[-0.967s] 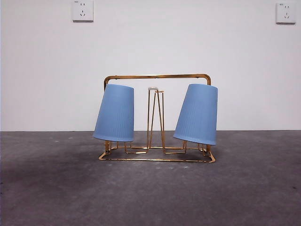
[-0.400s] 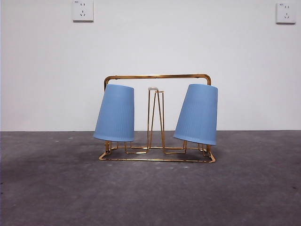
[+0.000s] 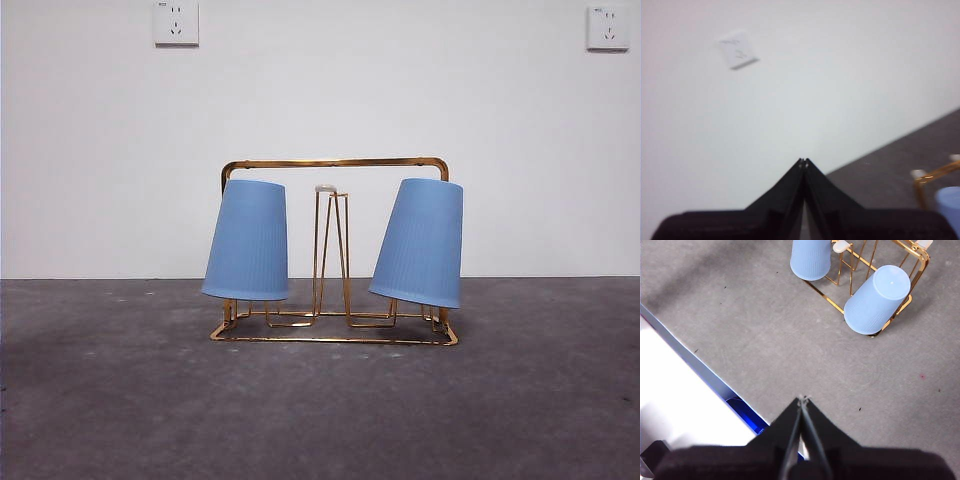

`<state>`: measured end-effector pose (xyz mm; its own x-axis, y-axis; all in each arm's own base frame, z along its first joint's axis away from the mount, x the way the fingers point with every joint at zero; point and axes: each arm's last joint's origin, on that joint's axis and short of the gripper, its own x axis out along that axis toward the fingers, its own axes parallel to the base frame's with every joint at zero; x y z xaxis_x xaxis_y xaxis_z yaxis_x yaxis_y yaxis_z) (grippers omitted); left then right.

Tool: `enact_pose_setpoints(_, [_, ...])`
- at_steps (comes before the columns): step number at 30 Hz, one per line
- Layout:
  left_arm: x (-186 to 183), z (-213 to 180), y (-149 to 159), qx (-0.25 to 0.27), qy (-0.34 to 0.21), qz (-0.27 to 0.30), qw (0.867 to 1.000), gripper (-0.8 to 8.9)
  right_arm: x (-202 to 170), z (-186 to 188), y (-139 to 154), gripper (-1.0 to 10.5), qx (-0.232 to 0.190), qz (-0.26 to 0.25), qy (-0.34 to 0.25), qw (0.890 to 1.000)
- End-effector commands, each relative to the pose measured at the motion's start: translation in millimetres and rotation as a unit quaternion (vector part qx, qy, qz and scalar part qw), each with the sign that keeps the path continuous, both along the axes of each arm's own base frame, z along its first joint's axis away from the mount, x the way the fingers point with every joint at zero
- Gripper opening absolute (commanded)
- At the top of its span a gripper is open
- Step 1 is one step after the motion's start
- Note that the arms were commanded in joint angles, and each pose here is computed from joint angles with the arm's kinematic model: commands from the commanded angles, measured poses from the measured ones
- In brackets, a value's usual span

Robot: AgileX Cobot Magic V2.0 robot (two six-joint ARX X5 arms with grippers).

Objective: Pick up cup 1,put cup 1 in the cup rack,pick up cup 2,put cup 2 in the cup rack

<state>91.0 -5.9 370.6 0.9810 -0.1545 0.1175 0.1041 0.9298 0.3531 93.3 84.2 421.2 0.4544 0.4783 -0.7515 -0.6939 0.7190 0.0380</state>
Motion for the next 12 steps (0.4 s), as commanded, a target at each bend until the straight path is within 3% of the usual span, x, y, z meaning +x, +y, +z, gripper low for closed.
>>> enact_pose_setpoints(1, [1.8,-35.0,3.5,0.006,0.006,0.021,1.000,-0.02,0.4,-1.6,0.2,0.0,-0.002,-0.005,0.006,1.000])
enact_pose_setpoints(12, [2.5,-153.1,9.5,-0.062,0.087,0.050,0.993,-0.02,0.4,-1.6,0.2,0.0,-0.002,-0.005,0.006,1.000])
